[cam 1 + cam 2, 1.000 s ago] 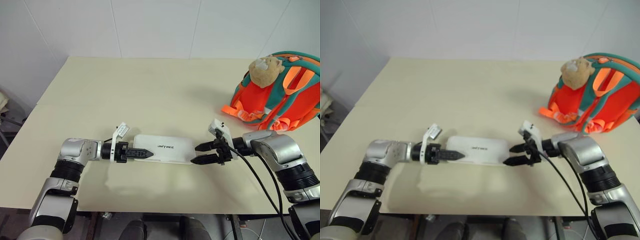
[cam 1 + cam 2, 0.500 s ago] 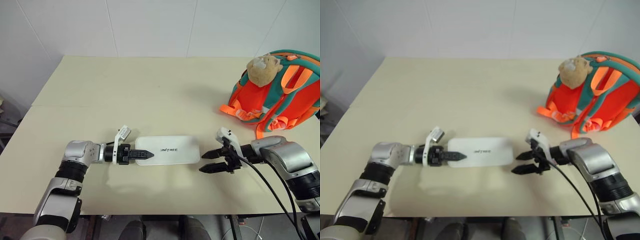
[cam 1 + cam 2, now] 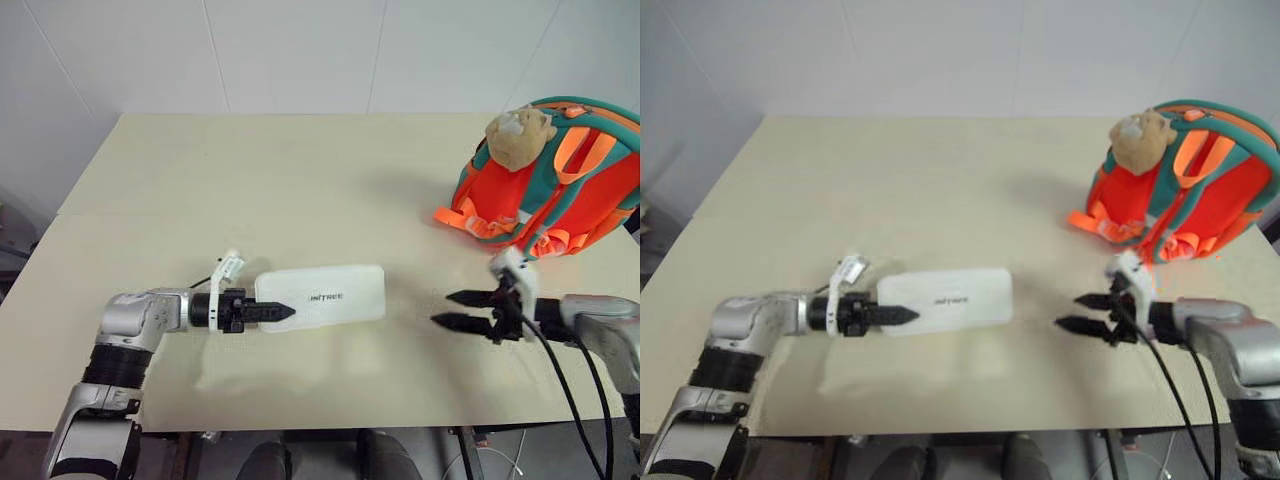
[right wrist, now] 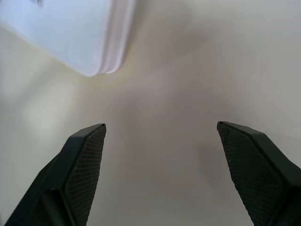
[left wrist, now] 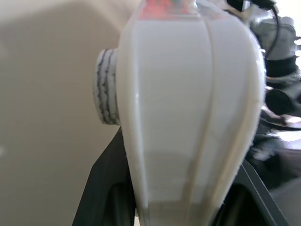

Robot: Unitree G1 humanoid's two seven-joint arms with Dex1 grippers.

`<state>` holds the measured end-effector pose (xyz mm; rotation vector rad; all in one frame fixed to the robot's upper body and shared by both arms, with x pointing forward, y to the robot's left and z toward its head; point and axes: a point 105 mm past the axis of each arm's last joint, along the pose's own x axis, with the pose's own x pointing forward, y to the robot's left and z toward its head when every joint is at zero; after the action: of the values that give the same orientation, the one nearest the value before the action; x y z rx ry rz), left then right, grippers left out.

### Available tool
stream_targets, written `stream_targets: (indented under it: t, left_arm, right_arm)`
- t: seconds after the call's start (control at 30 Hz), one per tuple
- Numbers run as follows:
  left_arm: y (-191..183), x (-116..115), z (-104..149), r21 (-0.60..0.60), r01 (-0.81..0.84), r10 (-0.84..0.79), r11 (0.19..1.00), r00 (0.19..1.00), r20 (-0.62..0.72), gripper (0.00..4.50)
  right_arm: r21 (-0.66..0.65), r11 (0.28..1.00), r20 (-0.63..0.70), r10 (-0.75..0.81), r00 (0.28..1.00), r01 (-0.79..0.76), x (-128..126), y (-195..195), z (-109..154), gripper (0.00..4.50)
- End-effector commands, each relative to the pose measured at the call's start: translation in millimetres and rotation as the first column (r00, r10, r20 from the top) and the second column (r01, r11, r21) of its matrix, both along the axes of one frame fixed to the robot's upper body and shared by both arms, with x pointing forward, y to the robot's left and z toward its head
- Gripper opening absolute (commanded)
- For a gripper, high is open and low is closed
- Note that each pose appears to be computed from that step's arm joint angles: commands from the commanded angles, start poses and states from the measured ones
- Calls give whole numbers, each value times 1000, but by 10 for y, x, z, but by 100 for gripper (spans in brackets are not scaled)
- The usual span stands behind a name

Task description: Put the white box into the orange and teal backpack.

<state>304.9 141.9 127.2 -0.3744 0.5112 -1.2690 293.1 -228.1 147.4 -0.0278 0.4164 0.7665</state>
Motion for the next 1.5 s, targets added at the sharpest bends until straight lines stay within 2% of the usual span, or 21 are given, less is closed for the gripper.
stream_targets:
  t: [0.03,0.17,0.3,0.4,0.47,0.57,0.67,0.93,1.13,1.4,1.5]
  left_arm:
    - [-11,-134,351,-19,76,-69,997,967,245,135]
    - [-20,-205,440,1,103,-98,995,937,335,135]
    - [-10,-172,441,33,94,-100,995,926,365,135]
    - [9,-196,445,42,97,-106,994,920,376,135]
    - [28,-214,434,47,94,-105,994,921,375,135]
    - [63,-239,409,52,87,-100,995,924,368,135]
    - [83,-237,390,52,76,-90,996,929,358,135]
    - [107,-264,368,51,69,-83,996,937,339,135]
    - [153,-298,380,54,47,-62,997,941,334,135]
    - [191,-301,389,49,20,-35,999,939,341,135]
    - [201,-300,397,49,11,-27,999,938,345,135]
  right_arm:
    - [50,982,214,-188,959,181,18,-249,307,450]
    - [112,922,348,-386,854,371,69,-545,487,450]
    - [140,881,401,-467,788,451,109,-684,577,450]
    - [161,826,465,-546,697,540,107,-922,730,450]
    - [175,812,476,-564,675,556,69,-1013,808,450]
    - [149,811,481,-559,675,565,17,-1082,867,450]
    - [149,804,476,-568,671,575,72,-1167,882,450]
    - [238,833,403,-552,730,499,459,-1065,860,450]
    - [250,868,389,-496,776,429,735,-931,889,450]
    - [251,867,400,-497,770,430,1055,-899,855,450]
    - [289,872,426,-486,763,394,1125,-819,912,389]
